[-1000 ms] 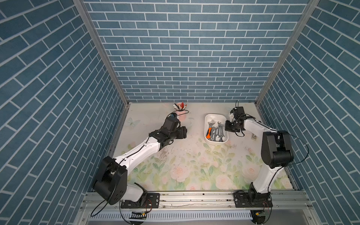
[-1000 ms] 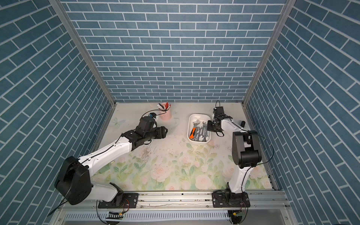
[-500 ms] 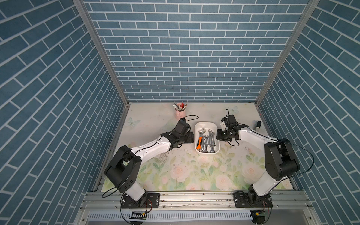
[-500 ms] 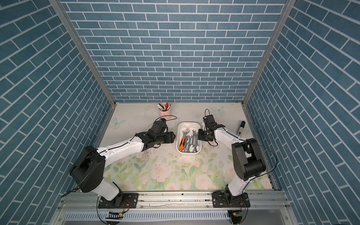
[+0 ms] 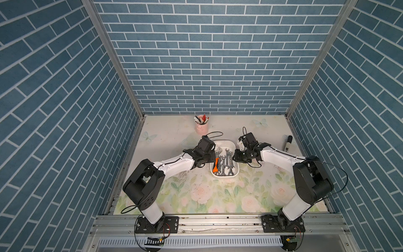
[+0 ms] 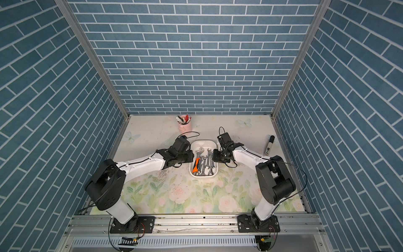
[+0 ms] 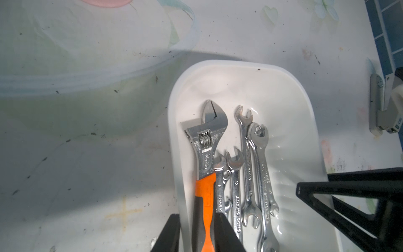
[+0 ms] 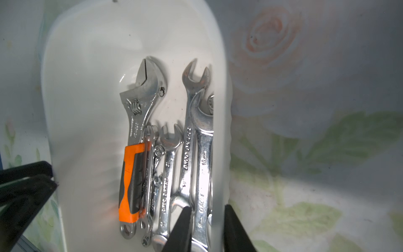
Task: Take out the wrench from the storage box
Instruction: Move the storage box to the center of the board, then pick up the wrench from the storage box.
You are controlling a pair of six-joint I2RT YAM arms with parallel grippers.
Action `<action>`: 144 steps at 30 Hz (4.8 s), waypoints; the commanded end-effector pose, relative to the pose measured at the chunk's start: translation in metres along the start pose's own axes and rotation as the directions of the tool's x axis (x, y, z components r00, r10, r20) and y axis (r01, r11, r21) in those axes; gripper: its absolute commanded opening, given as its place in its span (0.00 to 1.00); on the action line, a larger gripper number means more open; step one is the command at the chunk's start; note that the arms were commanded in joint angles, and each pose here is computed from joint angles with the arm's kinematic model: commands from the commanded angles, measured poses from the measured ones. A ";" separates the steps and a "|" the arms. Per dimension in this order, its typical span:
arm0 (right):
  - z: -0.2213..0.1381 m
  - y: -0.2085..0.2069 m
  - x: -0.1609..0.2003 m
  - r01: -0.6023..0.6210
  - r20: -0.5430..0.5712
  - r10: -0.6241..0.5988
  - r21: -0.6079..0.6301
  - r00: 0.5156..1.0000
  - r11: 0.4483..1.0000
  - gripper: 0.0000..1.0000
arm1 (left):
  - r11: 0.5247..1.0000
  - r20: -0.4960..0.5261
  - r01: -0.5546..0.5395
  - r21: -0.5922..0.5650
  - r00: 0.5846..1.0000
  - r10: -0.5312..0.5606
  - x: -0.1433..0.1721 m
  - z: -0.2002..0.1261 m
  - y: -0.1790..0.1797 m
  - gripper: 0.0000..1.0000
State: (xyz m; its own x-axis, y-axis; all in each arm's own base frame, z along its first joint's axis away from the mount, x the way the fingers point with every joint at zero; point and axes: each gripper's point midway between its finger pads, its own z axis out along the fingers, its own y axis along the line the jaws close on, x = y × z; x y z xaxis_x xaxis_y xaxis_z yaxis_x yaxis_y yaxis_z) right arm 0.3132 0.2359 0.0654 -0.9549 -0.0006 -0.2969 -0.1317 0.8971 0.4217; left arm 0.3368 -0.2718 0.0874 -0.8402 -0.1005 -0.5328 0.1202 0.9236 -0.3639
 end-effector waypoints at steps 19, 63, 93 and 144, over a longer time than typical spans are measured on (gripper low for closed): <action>-0.057 0.032 -0.006 0.023 0.059 -0.019 -0.069 0.998 0.997 0.36 | 0.990 -0.001 -0.019 -0.141 1.000 0.019 0.009 -0.005 0.032 0.05; -0.096 0.028 0.013 0.099 0.124 -0.091 -0.066 0.988 0.993 0.64 | 0.961 0.014 -0.224 -0.162 0.973 0.229 -0.002 -0.067 -0.030 0.63; -0.085 -0.027 0.039 0.037 0.076 -0.045 0.110 0.996 0.993 0.88 | 0.893 -0.175 -0.221 -0.393 0.971 0.163 0.030 0.025 0.016 0.43; -0.082 -0.017 0.029 0.036 0.070 -0.040 0.050 0.997 0.998 0.88 | 0.935 -0.161 -0.184 -0.304 0.977 0.139 0.017 0.031 0.000 0.09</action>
State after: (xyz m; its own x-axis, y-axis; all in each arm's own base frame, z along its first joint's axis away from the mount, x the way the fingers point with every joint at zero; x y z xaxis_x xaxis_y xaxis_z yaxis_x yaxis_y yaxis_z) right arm 0.2622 0.1827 0.1084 -0.9387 -0.0044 -0.3448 -0.1342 0.9258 0.3535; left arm 0.3324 -0.2826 0.0270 -0.9080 0.1014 -0.4065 0.1062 0.9943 0.0109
